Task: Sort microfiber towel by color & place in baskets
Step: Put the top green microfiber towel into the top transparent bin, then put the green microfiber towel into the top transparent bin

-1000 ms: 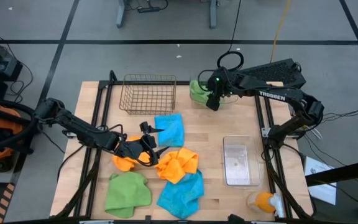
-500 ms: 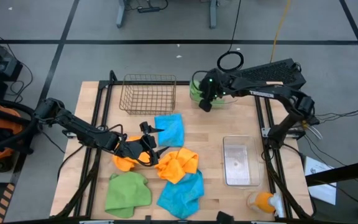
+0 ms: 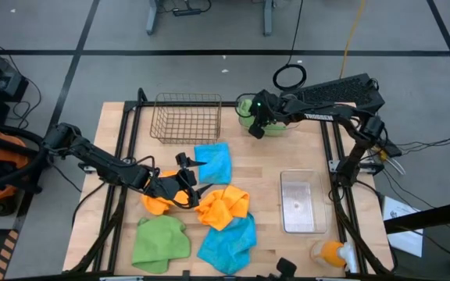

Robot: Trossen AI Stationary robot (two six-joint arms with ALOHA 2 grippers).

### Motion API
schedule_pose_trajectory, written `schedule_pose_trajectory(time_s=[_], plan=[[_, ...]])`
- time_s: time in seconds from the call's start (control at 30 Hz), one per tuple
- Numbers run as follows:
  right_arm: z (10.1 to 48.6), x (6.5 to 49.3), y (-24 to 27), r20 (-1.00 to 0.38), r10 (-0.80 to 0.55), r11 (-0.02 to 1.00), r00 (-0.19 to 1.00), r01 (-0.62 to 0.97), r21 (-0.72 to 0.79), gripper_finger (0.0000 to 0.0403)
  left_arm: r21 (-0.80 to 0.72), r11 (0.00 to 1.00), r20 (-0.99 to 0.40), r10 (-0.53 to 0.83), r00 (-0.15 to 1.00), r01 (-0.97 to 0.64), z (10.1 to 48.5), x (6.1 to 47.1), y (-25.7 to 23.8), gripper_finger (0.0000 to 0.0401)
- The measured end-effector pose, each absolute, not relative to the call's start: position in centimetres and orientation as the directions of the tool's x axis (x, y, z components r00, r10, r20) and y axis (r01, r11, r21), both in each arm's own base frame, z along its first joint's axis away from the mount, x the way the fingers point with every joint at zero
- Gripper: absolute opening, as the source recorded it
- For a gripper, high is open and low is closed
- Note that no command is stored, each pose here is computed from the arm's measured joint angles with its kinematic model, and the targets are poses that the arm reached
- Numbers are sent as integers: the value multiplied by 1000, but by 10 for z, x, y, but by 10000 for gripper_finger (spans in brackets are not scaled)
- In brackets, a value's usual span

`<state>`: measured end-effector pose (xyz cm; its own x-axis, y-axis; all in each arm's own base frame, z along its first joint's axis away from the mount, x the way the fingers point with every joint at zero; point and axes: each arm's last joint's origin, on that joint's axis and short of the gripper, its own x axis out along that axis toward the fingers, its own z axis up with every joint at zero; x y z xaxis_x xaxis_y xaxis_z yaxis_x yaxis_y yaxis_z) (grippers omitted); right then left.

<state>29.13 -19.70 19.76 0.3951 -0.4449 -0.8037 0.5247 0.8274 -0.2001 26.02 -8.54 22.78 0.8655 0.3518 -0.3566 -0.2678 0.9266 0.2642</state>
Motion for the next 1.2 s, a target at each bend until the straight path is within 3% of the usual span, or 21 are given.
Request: schedule_pose_trajectory(time_s=[0.4, 0.57, 0.87, 1.03, 1.2], plan=[[291, 258, -137, -687, -463, 824, 561, 557, -100, 4, 255, 932, -362, 339, 869, -257, 227, 259, -88, 370], [311, 261, -78, -595, -358, 905, 720, 424, -33, 4, 206, 972, -413, 192, 890, -114, 225, 255, -101, 370], [290, 280, 22, -510, -100, 994, 854, 112, -8, 4, 14, 1000, -474, -11, 880, 20, 220, 234, -140, 370], [264, 289, 59, -505, 2, 1000, 863, -10, -13, 4, -97, 992, -588, -119, 800, 76, 209, 213, -159, 370], [240, 302, 82, -545, 50, 992, 837, -105, -70, 4, -233, 972, -696, -156, 701, -15, 200, 197, -165, 370]])
